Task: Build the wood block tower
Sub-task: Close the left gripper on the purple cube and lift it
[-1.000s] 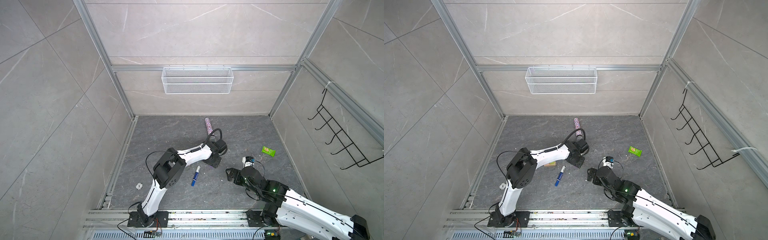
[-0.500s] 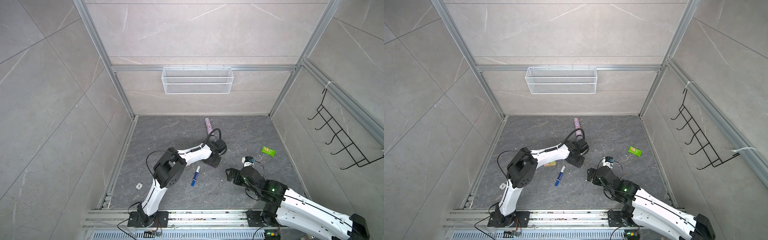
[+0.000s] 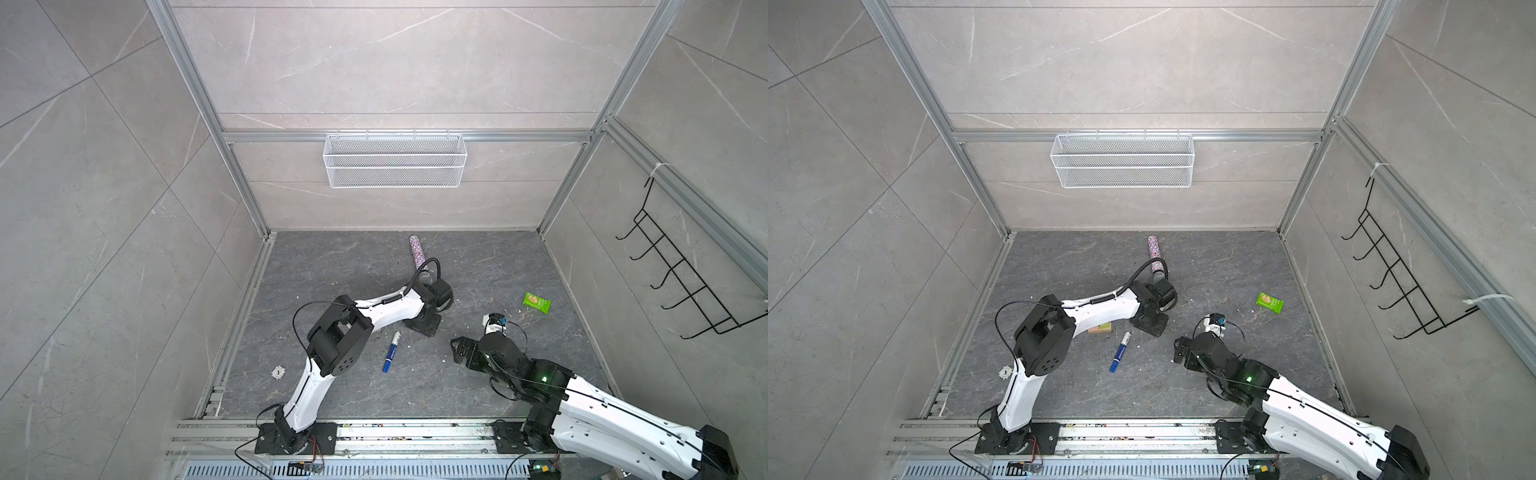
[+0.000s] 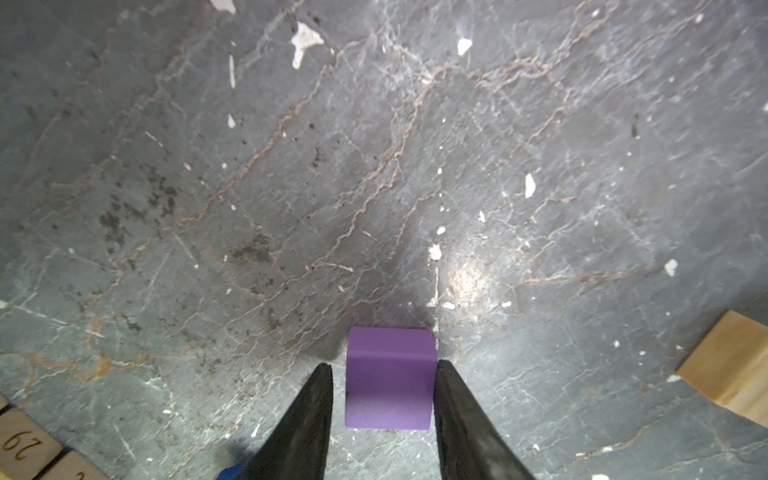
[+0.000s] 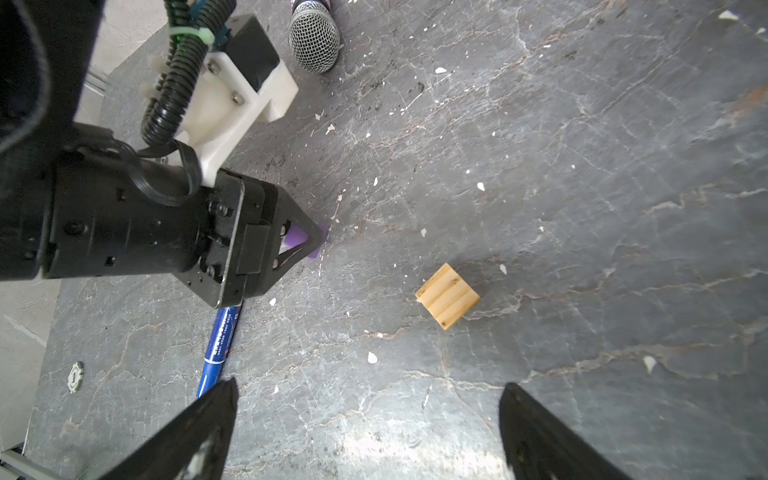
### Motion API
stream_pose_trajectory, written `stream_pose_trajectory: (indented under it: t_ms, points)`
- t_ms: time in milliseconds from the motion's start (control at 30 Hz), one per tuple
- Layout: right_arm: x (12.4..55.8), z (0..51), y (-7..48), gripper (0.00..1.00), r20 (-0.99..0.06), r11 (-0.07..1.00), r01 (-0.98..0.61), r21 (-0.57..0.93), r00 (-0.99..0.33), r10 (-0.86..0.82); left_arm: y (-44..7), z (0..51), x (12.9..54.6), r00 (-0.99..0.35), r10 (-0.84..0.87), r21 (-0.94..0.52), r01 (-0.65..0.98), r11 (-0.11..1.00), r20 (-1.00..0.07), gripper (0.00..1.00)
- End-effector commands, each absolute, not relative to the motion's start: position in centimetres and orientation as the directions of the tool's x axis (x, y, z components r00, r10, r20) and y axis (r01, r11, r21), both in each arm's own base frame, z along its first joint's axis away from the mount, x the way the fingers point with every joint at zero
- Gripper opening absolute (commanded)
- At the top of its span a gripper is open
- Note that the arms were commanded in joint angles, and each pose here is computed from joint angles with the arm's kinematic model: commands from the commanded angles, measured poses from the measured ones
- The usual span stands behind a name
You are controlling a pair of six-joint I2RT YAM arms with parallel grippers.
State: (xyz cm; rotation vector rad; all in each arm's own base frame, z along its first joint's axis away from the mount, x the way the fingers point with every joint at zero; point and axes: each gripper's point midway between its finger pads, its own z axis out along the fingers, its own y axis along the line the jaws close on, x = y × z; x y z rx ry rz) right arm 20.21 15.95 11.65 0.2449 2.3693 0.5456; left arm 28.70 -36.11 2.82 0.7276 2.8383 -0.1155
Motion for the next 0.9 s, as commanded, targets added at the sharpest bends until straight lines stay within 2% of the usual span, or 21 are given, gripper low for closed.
stream_pose_trajectory:
  t_ms: [0,333,600,867]
  points:
    - [20.0,11.5,16.0,1.0,-0.572,0.893,0.041,0.448,-0.754,0.322,-36.0,2.2,28.7,-0.869,0.456,-0.028,0.469,0.883,-0.19,0.44]
    - [20.1,11.4,16.0,1.0,-0.572,0.895,0.043,0.444,-0.756,0.319,-35.9,1.8,28.6,-0.871,0.458,-0.022,0.469,0.883,-0.179,0.41]
    - [20.1,11.5,16.0,0.99,-0.573,0.894,0.042,0.445,-0.754,0.321,-35.5,2.9,28.8,-0.877,0.437,-0.011,0.448,0.894,-0.198,0.21]
    - [20.1,11.9,15.8,0.99,-0.588,0.903,0.03,0.429,-0.749,0.304,-34.9,6.8,29.2,-0.887,0.393,-0.002,0.405,0.914,-0.242,0.17]
